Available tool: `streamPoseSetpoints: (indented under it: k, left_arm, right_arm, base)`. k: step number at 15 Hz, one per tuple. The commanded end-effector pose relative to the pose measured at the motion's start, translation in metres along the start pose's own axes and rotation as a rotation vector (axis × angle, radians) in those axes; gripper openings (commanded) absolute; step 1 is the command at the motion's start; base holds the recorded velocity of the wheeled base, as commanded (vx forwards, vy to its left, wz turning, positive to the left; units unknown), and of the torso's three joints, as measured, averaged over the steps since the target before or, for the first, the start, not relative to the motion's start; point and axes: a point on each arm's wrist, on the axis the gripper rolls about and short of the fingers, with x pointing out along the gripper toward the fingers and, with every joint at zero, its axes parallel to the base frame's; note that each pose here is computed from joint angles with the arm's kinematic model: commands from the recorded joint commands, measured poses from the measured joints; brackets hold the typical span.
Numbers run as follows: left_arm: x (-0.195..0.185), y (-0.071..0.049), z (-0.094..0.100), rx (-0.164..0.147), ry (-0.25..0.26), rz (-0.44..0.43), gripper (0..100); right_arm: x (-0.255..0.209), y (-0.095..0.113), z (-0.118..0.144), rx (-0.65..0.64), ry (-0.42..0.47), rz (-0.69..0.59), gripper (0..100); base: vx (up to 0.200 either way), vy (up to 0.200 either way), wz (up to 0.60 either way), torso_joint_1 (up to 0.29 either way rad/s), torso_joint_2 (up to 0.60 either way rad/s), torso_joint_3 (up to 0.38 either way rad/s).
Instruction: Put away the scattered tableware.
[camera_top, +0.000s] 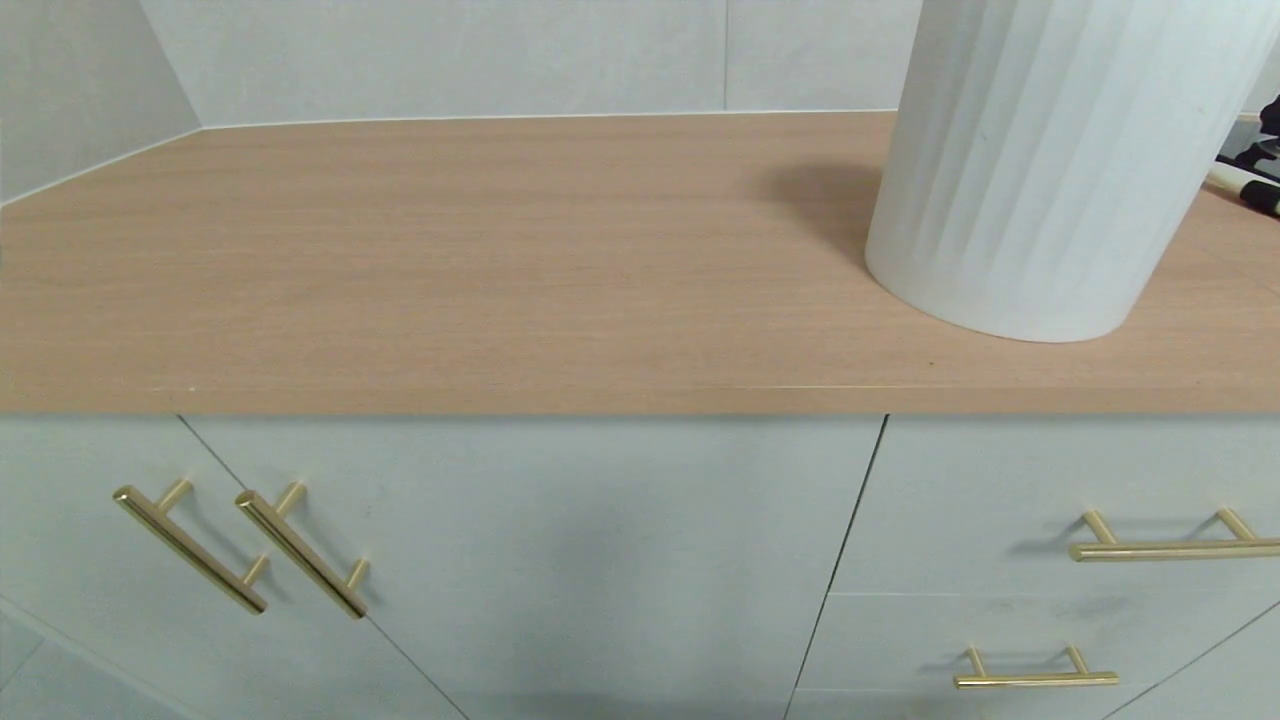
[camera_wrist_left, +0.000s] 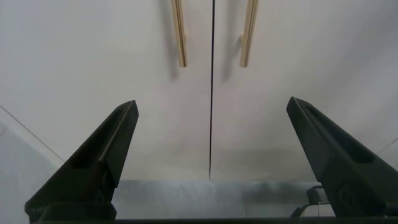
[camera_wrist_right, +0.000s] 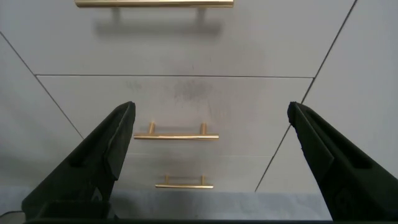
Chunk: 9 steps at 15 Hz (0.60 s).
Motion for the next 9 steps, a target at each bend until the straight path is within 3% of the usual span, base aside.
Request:
streamPoseSetpoints:
  k: [1,2,9]
  left_arm:
    - [0.0000,0.0000,0.0000,0.000,0.000,0.000,100]
    - [0.0000,0.0000,0.0000,0.000,0.000,0.000,100]
    - [0.0000,0.0000,0.0000,-0.002,0.000,0.000,100]
  right_arm:
    - [0.0001,0.0000,0.0001,-0.002,0.002,0.000,100]
    - [0.0001,0.0000,0.0001,0.000,0.002,0.000,100]
    - [0.0001,0.0000,0.0001,-0.002,0.002,0.000,100]
  base:
    - [0.000,0.000,0.00,0.000,0.00,0.000]
    - [0.000,0.000,-0.60,0.002,0.00,0.007]
    - [0.000,0.000,0.00,0.000,0.00,0.000]
